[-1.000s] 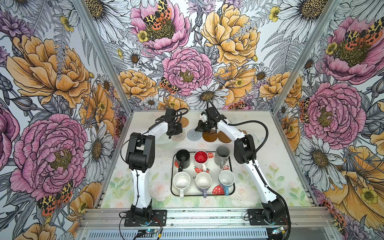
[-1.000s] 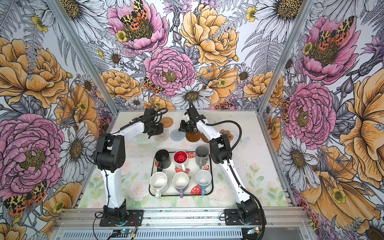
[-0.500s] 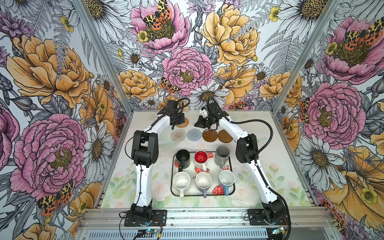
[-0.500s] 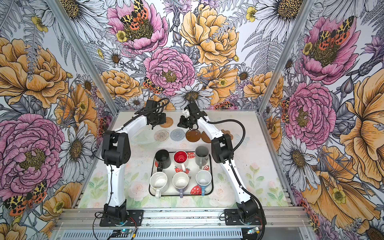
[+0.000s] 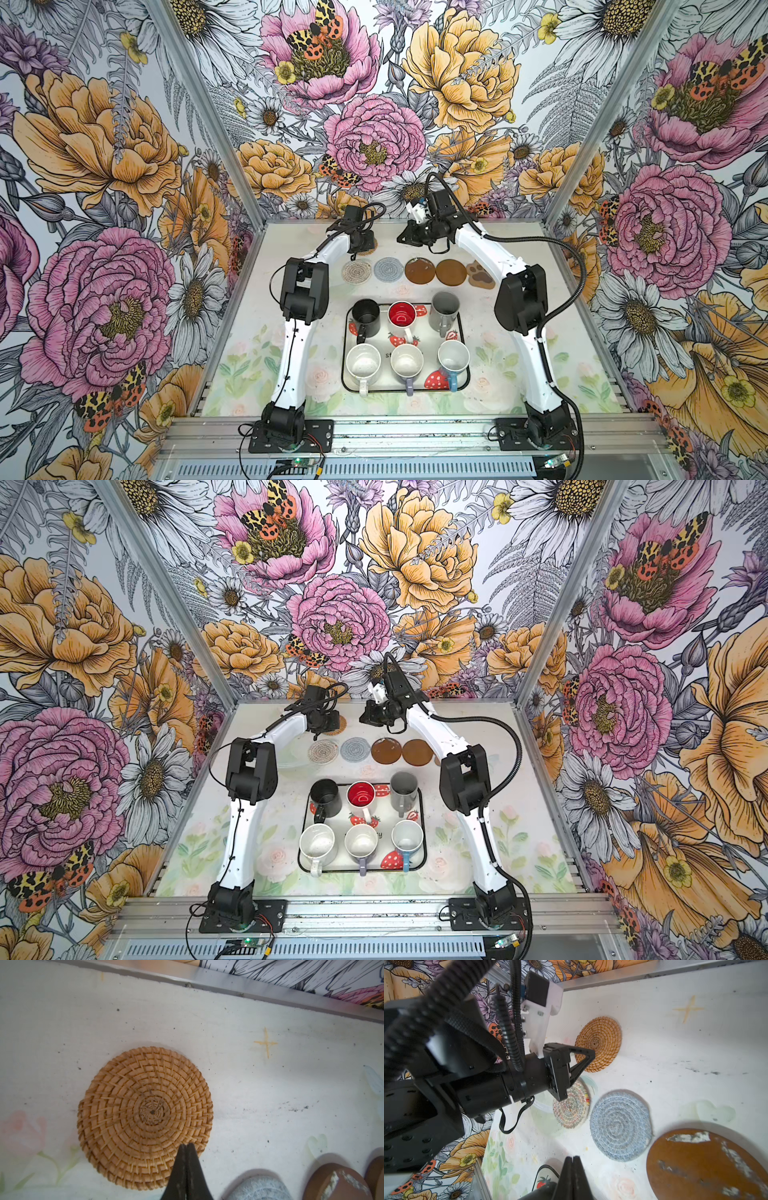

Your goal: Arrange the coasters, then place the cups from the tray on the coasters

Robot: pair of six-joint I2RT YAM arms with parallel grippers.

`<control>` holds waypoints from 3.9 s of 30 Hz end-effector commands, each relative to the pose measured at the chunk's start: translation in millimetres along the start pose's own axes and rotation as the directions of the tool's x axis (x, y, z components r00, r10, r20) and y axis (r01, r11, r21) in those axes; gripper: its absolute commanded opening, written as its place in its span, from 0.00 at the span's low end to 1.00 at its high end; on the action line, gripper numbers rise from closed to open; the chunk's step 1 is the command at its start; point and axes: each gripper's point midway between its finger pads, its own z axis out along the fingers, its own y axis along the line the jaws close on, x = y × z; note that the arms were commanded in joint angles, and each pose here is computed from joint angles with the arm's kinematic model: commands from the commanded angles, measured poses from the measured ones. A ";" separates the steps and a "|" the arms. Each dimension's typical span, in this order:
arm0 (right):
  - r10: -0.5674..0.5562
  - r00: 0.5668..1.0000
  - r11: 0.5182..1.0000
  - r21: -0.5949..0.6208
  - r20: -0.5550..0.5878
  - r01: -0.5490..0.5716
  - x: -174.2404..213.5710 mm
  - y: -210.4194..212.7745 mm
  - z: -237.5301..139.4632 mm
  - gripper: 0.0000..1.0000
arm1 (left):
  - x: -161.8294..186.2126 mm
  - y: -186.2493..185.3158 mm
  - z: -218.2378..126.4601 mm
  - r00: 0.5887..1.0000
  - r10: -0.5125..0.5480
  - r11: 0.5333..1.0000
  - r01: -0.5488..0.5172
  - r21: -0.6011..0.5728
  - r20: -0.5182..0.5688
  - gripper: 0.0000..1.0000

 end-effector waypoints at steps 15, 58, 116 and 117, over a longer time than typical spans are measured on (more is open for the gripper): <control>-0.019 0.980 0.991 0.131 0.200 -0.007 4.2 -27.6 -97.7 0.00 | 12.6 37.3 21.8 0.993 -0.110 0.990 0.106 -0.092 -0.035 0.00; 0.046 0.971 0.991 0.113 0.236 -0.075 36.3 -34.1 -115.9 0.00 | 60.2 159.8 -76.0 0.909 -0.403 0.803 0.408 -0.434 0.109 0.00; 0.054 0.976 0.991 0.110 0.210 -0.079 50.6 -32.7 -107.4 0.00 | 60.2 106.0 -79.1 0.950 -0.306 0.899 0.310 -0.308 0.062 0.00; 0.053 0.976 0.991 0.110 0.212 -0.078 50.4 -32.4 -107.9 0.00 | 56.5 104.2 -81.5 0.951 -0.302 0.902 0.309 -0.303 0.069 0.00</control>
